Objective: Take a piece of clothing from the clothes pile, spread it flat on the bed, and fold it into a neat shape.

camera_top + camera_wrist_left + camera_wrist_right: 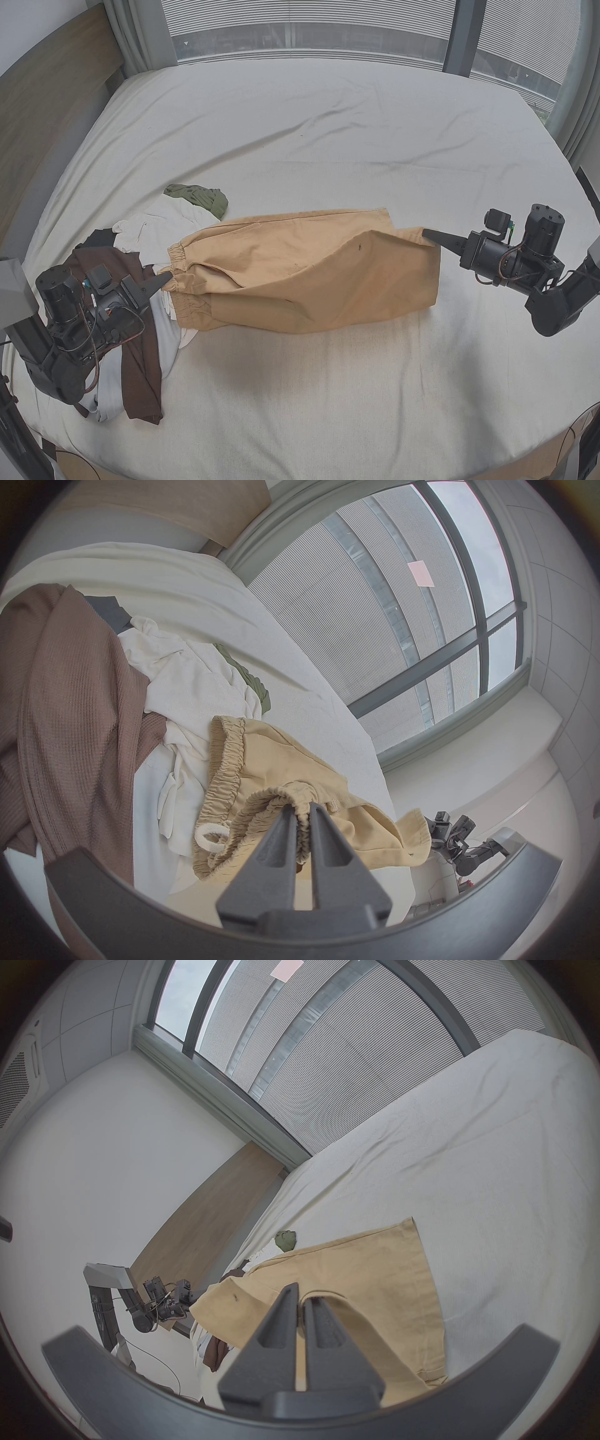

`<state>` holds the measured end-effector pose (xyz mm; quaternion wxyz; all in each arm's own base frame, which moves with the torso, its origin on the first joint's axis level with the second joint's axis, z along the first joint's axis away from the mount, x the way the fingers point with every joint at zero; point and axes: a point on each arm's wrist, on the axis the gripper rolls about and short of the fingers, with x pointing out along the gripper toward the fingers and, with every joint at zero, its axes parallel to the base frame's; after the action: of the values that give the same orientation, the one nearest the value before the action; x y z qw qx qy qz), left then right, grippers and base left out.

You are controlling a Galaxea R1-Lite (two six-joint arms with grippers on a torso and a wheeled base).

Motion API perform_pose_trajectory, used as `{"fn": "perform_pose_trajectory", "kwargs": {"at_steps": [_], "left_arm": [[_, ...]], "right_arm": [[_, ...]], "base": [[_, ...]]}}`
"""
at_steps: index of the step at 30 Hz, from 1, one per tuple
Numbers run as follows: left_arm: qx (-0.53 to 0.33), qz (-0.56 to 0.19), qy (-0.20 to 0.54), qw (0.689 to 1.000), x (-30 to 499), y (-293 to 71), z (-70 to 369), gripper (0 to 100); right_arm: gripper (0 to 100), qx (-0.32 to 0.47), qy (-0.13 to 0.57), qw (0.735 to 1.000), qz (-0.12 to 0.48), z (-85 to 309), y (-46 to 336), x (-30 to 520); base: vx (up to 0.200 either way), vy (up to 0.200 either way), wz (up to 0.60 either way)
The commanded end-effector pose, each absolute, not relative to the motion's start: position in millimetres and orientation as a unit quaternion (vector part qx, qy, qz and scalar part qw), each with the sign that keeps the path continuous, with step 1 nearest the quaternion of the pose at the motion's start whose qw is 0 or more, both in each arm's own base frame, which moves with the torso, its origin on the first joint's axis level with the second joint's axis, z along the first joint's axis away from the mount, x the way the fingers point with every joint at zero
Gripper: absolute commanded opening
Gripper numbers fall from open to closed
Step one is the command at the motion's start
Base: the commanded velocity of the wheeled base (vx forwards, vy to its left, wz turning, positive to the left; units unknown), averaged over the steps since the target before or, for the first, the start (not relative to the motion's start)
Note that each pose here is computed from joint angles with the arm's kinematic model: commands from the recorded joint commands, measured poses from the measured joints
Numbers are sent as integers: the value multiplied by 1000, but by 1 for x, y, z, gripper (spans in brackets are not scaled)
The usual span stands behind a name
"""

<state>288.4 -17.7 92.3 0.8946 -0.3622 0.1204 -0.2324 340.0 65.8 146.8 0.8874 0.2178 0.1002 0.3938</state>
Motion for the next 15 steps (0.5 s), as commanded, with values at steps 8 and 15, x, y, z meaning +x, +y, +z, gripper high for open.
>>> {"fn": "perform_pose_trajectory", "kwargs": {"at_steps": [8,15], "left_arm": [[-367,-210,99,901,302,-29,93,0],[-367,-201,88,904,308,-30,94,0]], "right_arm": [[0,216,93,890,392,168,65,356],[0,217,92,892,385,181,61,365]], "base": [[0,0,0],[0,0,0]]}}
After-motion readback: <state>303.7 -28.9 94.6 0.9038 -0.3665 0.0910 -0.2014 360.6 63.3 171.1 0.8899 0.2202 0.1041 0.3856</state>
